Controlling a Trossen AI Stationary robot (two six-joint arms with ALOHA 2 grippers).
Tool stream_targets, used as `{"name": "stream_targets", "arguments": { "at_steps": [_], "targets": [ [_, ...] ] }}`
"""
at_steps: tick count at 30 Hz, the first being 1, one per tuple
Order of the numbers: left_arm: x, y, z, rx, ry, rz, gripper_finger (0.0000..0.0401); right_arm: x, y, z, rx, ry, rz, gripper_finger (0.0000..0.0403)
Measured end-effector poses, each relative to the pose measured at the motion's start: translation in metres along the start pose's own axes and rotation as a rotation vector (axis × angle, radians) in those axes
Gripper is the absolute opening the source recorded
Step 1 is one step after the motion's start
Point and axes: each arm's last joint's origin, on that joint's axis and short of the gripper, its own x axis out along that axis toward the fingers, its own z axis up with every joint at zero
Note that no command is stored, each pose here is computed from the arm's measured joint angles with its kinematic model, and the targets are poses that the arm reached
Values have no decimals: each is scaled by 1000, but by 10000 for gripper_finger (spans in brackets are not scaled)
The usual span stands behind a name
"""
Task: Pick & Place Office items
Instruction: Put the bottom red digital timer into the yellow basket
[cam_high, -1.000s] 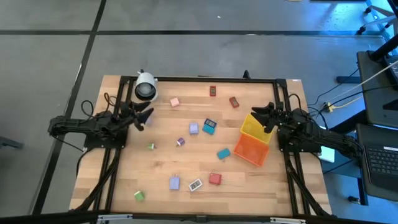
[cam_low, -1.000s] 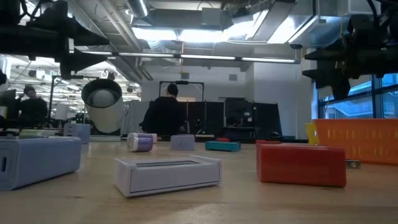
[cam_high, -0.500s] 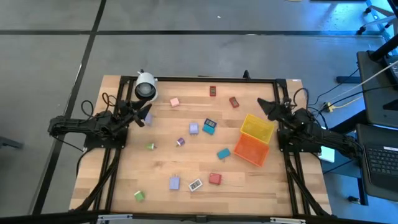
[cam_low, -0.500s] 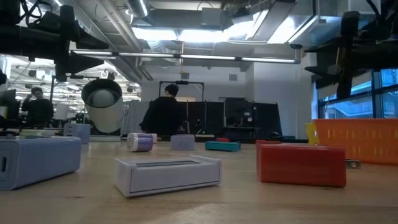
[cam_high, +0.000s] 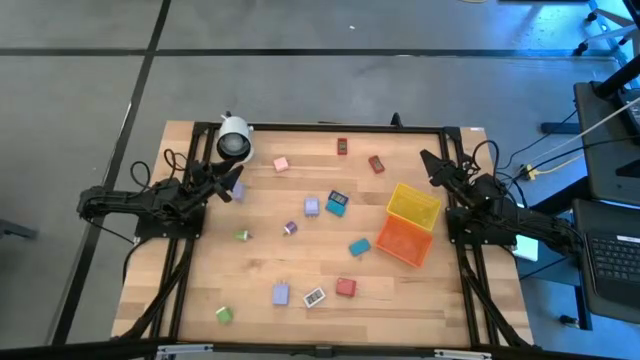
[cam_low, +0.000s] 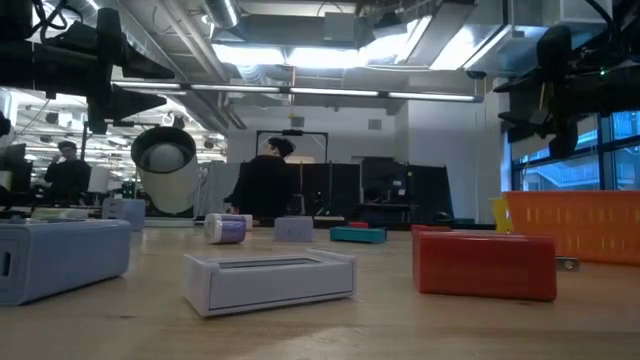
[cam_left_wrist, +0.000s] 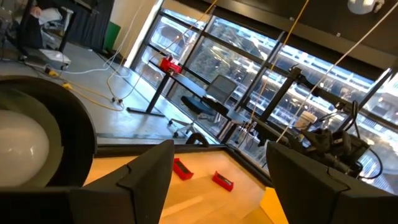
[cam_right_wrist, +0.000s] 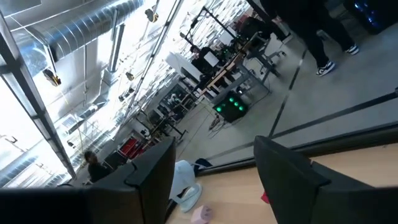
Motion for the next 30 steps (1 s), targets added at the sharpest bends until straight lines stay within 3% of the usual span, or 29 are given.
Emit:
{"name": "stream_targets", "arguments": {
  "at_steps": [9, 20, 25, 30],
  "targets": [
    [0, 0, 0, -52, -3, 5, 251, 0, 0, 1, -73, -16, -18, 220],
    [0, 4, 2, -66, -74, 130, 251, -1, 15, 16, -48, -29, 42, 220],
    [0, 3, 4, -82, -83, 125, 251, 2, 35, 32, -182, -31, 69, 220],
    [0, 3, 4, -71, -88, 135, 251, 15, 42, 30, -346, 35, 18, 220]
  ]
}}
